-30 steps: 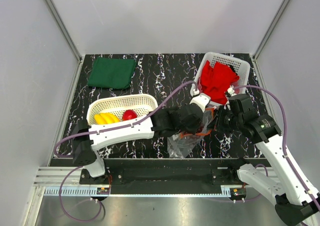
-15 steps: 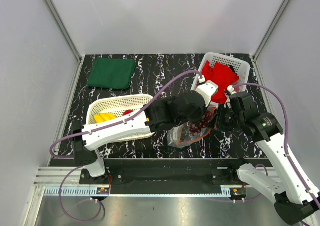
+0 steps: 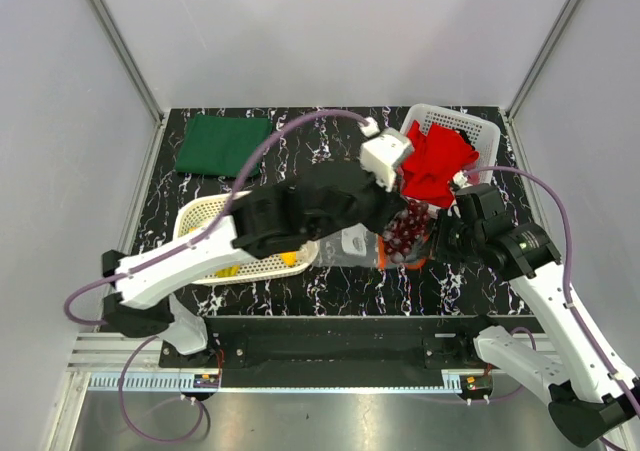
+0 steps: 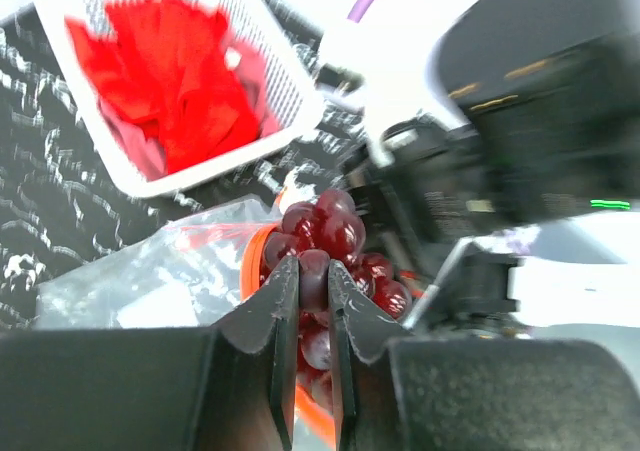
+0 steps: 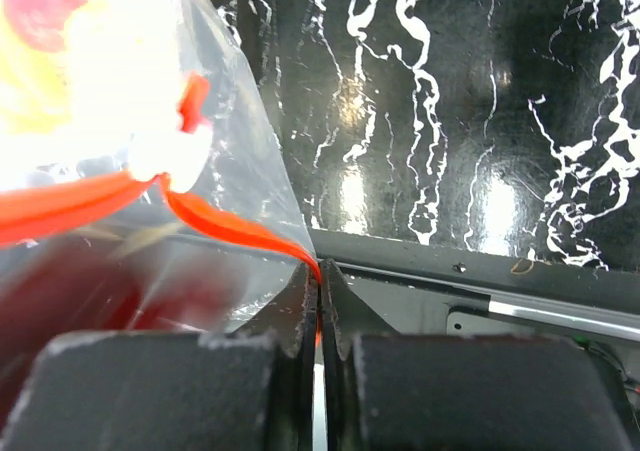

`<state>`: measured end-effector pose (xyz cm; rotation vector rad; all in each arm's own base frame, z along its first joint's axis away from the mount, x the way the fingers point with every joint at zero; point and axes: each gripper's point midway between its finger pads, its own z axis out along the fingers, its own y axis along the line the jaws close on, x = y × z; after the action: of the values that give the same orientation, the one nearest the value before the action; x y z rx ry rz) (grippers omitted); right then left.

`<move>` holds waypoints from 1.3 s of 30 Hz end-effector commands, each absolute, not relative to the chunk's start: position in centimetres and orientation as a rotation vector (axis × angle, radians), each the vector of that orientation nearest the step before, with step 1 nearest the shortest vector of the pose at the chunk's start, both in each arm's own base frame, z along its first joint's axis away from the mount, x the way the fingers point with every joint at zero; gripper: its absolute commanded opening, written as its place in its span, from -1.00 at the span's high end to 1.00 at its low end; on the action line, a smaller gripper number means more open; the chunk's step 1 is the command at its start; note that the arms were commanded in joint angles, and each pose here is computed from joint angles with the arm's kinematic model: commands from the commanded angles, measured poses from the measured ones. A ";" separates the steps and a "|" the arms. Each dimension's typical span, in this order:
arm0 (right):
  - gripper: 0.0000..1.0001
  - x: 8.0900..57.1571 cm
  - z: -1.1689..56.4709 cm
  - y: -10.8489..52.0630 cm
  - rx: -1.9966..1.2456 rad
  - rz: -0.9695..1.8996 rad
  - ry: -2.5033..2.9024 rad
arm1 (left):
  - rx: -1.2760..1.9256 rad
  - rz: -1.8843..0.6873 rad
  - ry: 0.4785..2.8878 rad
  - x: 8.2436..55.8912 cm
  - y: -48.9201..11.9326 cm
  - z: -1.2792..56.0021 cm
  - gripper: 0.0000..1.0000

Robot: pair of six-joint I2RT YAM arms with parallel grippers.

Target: Open the zip-top bag and remove the fake food

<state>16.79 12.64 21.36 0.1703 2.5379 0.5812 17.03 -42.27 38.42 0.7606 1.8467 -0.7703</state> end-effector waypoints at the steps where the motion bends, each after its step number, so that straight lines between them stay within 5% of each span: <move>1: 1.00 17.5 20.8 12.6 0.176 0.549 2.533 | 0.632 -1.036 1.612 14.3 -37.7 49.9 0.88; 12: 1.00 18.0 23.1 13.3 0.191 0.626 2.461 | 0.626 -1.170 1.632 13.1 -37.9 48.1 0.88; 24: 1.00 17.0 22.4 9.1 0.216 0.362 2.462 | 0.303 -0.587 1.808 21.9 -23.3 38.9 0.81; 39: 1.00 17.8 23.4 10.2 0.191 0.417 2.449 | -0.001 -0.242 2.007 25.1 -13.6 23.4 0.78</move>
<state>17.30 9.79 21.78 0.2159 2.4989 0.3871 23.85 -14.98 24.17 0.1523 2.0615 -0.2589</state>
